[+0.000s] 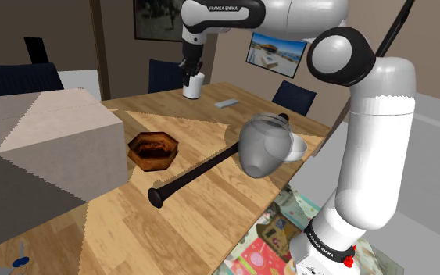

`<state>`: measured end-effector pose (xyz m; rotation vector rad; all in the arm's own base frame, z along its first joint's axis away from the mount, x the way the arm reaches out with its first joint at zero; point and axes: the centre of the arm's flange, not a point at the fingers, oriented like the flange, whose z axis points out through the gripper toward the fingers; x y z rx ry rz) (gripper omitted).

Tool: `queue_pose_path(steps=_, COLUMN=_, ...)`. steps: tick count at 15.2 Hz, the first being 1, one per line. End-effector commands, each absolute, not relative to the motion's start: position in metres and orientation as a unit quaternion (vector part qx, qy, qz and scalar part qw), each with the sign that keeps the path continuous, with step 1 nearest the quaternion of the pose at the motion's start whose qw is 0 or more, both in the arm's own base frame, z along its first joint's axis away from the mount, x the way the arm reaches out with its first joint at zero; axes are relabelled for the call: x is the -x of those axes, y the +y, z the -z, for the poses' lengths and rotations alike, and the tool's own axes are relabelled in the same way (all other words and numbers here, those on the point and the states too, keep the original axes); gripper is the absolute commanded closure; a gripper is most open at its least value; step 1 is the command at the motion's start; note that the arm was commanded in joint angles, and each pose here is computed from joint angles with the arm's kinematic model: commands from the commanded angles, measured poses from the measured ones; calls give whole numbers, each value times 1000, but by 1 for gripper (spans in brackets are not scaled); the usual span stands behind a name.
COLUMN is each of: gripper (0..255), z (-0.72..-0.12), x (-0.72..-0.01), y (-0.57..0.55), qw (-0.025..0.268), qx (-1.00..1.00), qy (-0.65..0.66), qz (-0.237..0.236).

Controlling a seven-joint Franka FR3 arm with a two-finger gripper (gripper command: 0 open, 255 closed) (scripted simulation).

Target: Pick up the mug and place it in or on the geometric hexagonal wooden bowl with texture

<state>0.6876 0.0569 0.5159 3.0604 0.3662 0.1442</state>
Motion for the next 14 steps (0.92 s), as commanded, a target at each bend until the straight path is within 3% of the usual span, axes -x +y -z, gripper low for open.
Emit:
queue_pose_path(steps=1, gripper=255, z=-520, x=-681, y=68, qw=28, qx=-991, qy=119, qz=-47)
queue_pose_path(steps=14, gripper=255, z=-534, x=-598, y=218, qw=28, qx=-991, qy=119, qz=-47)
